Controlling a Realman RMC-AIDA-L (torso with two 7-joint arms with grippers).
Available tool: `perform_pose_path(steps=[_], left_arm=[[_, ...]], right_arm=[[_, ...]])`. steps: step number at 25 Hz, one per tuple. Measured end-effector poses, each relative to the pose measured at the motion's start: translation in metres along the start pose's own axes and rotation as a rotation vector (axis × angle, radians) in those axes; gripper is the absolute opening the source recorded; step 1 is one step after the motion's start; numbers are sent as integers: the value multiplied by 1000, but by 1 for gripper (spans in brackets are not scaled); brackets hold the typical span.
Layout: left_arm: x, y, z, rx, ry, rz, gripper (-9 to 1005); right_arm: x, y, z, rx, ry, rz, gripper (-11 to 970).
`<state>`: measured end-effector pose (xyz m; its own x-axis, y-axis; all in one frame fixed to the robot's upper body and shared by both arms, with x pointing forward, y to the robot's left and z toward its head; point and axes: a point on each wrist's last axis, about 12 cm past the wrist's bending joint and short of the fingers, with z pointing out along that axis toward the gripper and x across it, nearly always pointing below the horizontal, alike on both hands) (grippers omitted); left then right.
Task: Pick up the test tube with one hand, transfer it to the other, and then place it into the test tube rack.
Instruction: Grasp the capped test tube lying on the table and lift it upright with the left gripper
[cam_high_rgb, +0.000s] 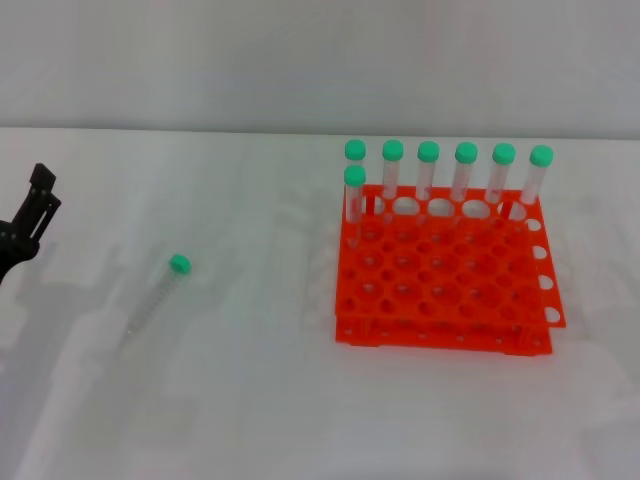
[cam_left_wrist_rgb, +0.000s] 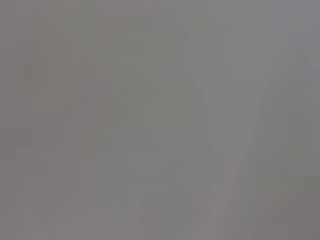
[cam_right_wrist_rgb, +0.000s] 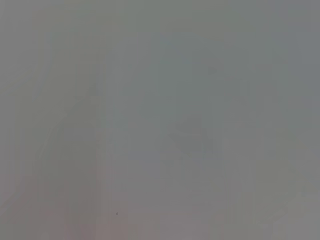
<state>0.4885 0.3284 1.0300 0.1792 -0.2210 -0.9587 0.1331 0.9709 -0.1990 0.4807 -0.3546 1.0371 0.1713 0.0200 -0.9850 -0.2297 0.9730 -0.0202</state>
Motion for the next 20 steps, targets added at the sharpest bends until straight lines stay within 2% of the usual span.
perform_pose_path(steps=[6, 7, 10, 15, 20], left_arm=[[-13, 22, 3, 70, 59, -77, 887], [-20, 32, 6, 84, 86, -102, 887], [-32, 46, 13, 104, 143, -134, 887], [-65, 67, 31, 151, 297, -238, 886], [-97, 76, 52, 177, 456, -296, 886]], right_arm=[[-1, -2, 0, 13, -4, -1, 866], [-1, -3, 0, 15, -6, -2, 866], [-1, -5, 0, 32, -5, -3, 866], [-2, -11, 1, 69, -5, -6, 865], [-4, -16, 0, 108, -18, -23, 865]])
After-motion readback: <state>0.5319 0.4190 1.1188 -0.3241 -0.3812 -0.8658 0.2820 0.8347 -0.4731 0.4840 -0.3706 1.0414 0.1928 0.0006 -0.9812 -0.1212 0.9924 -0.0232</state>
